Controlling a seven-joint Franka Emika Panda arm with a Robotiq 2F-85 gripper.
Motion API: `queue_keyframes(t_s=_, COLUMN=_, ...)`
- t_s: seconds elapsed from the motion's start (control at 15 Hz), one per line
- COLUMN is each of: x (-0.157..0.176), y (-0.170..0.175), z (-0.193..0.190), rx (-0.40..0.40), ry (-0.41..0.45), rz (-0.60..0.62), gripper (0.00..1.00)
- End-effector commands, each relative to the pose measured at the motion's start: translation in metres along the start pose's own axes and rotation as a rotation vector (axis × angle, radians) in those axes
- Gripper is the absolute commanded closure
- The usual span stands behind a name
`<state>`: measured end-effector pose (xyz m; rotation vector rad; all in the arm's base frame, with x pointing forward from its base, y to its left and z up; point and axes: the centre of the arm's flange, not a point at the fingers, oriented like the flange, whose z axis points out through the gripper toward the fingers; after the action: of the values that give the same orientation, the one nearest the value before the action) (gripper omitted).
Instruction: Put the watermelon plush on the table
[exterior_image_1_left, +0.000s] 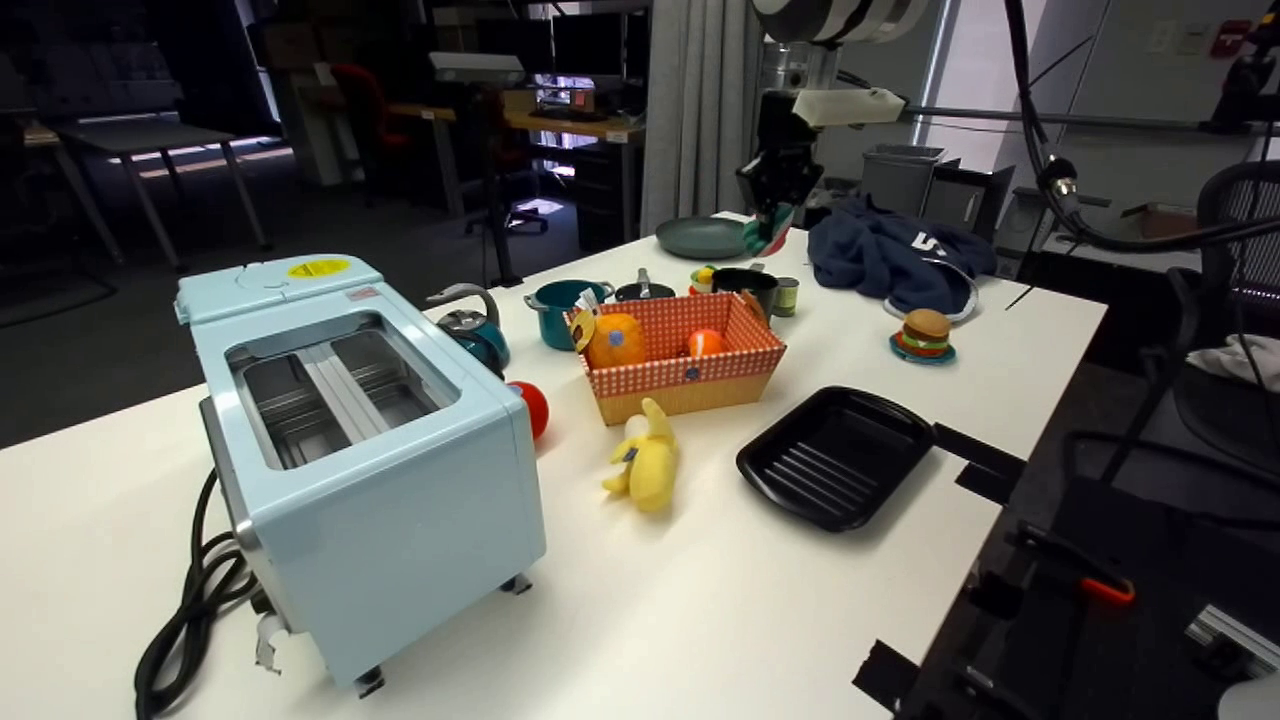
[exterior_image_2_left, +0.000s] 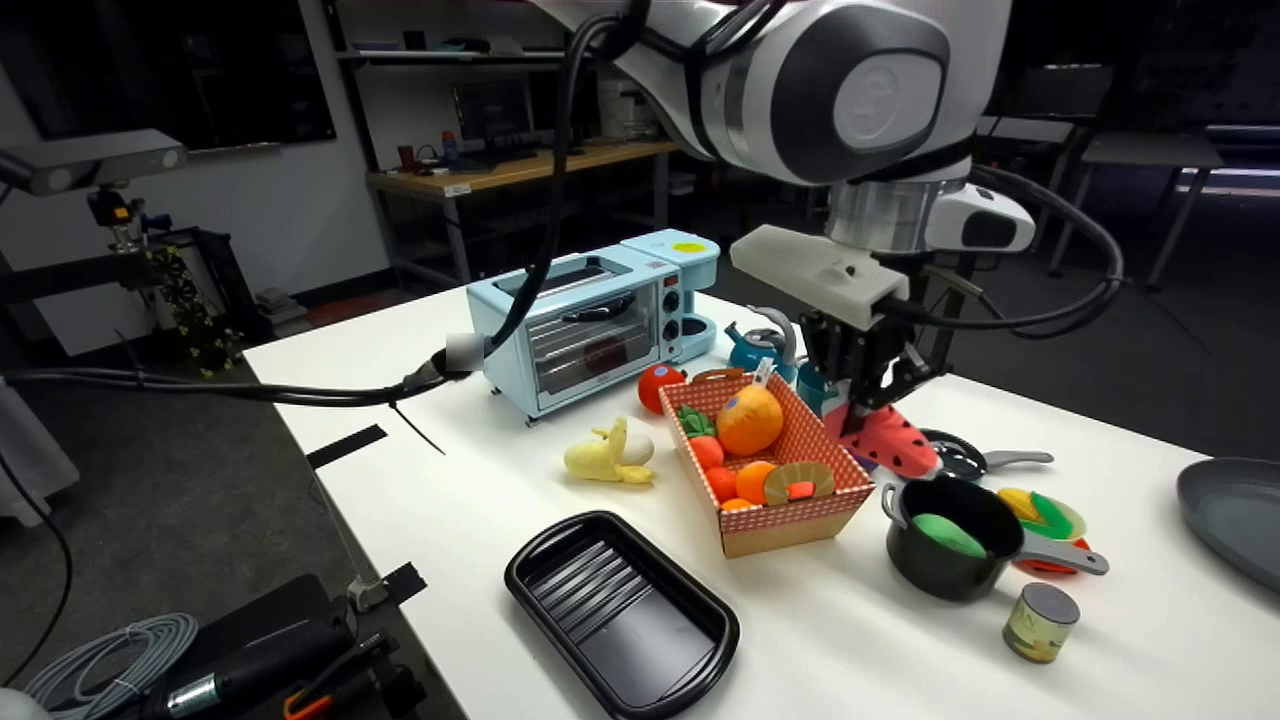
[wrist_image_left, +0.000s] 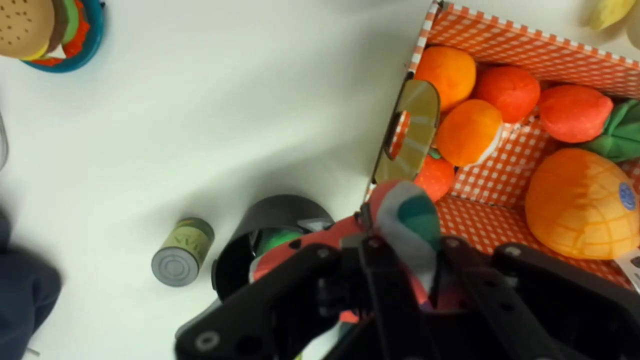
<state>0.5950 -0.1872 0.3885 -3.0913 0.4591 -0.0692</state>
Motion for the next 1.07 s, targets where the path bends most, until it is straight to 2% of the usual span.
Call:
queue_keyframes(t_s=0.0, x=-0.03, y=0.013, z=0.028, rx=-0.007, ry=-0.069, rz=0.045, gripper=0.96)
queue_keyframes(t_s=0.2, x=-0.046, y=0.024, z=0.059, rx=-0.001, ry=-0.132, rz=0.065, gripper=0.96)
queue_keyframes(t_s=0.4, x=-0.056, y=0.028, z=0.076, rx=0.006, ry=-0.168, rz=0.076, gripper=0.96)
queue_keyframes(t_s=0.53, x=-0.058, y=0.029, z=0.078, rx=0.02, ry=-0.181, rz=0.087, gripper=0.58)
queue_keyframes(t_s=0.67, x=-0.059, y=0.028, z=0.078, rx=0.027, ry=-0.183, rz=0.086, gripper=0.46)
queue_keyframes(t_s=1.0, x=-0.058, y=0.023, z=0.073, rx=0.033, ry=-0.174, rz=0.069, gripper=0.08)
